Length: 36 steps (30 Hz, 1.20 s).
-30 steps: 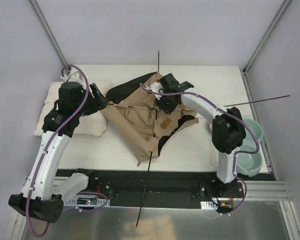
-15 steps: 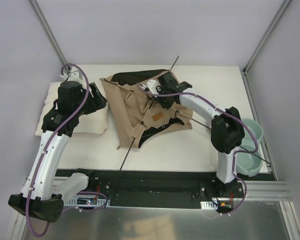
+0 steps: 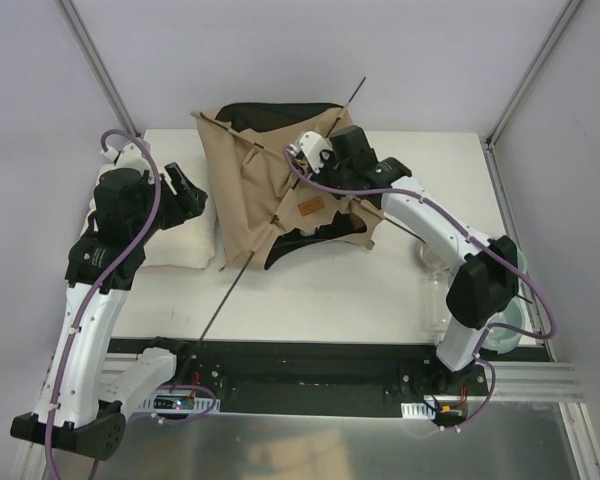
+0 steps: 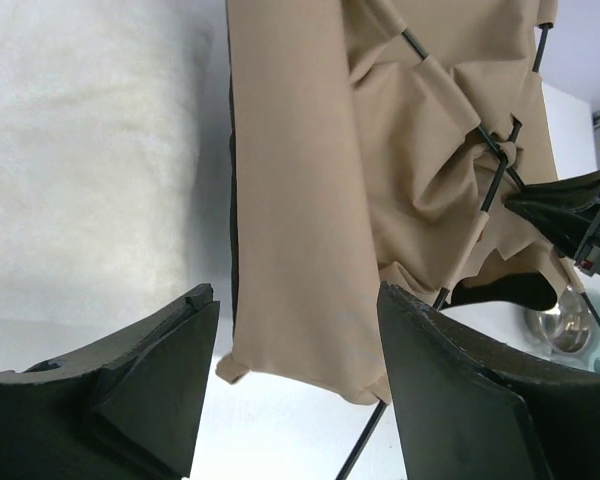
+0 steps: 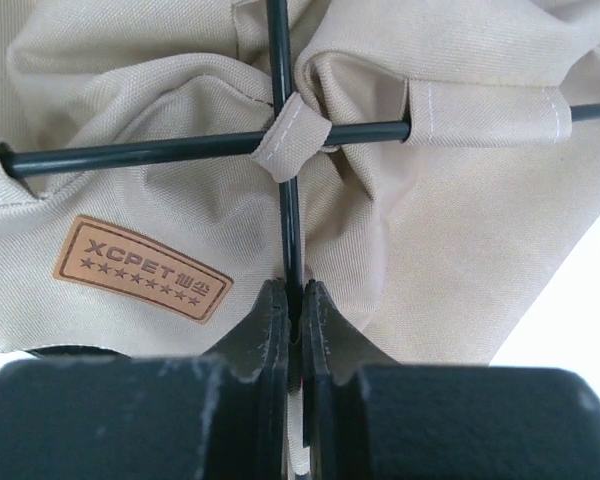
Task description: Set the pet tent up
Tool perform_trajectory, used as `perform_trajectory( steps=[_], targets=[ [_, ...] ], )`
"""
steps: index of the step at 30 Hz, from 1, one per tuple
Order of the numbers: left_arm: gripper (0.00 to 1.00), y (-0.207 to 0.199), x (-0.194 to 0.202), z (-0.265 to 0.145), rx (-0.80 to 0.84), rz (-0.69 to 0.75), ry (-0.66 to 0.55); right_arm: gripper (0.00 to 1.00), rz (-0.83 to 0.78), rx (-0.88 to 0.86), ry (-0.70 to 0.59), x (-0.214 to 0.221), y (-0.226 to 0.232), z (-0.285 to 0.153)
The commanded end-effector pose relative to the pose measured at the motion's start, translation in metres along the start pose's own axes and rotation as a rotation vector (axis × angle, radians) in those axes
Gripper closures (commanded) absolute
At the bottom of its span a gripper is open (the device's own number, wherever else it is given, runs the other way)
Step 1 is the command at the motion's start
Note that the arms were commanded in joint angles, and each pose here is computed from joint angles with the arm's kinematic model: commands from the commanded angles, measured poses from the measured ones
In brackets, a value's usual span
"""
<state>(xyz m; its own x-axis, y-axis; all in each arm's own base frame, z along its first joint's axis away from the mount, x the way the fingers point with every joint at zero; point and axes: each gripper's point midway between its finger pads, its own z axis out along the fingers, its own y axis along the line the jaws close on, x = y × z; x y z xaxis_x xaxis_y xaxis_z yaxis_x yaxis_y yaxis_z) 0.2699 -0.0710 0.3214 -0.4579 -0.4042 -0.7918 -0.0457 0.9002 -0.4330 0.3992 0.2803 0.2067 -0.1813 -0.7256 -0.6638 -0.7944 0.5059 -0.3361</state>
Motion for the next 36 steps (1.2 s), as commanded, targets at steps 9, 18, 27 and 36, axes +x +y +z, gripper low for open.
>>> perform_trajectory(
  steps=[9, 18, 27, 36],
  targets=[
    [0.32, -0.036, -0.03, -0.084, 0.224, 0.073, -0.19, 1.0, 0.021, 0.295, -0.32, -0.09, -0.062, -0.089],
    [0.32, -0.05, -0.026, -0.113, 0.334, 0.114, -0.217, 1.0, 0.109, 0.506, -0.336, -0.116, -0.098, -0.099],
    [0.32, -0.043, -0.028, -0.121, 0.305, 0.099, -0.248, 1.0, 0.157, 0.546, -0.415, -0.139, -0.114, -0.122],
    [0.32, -0.044, -0.029, -0.12, 0.303, 0.095, -0.246, 1.0, 0.315, 0.53, -0.507, -0.161, -0.116, -0.137]
  ],
)
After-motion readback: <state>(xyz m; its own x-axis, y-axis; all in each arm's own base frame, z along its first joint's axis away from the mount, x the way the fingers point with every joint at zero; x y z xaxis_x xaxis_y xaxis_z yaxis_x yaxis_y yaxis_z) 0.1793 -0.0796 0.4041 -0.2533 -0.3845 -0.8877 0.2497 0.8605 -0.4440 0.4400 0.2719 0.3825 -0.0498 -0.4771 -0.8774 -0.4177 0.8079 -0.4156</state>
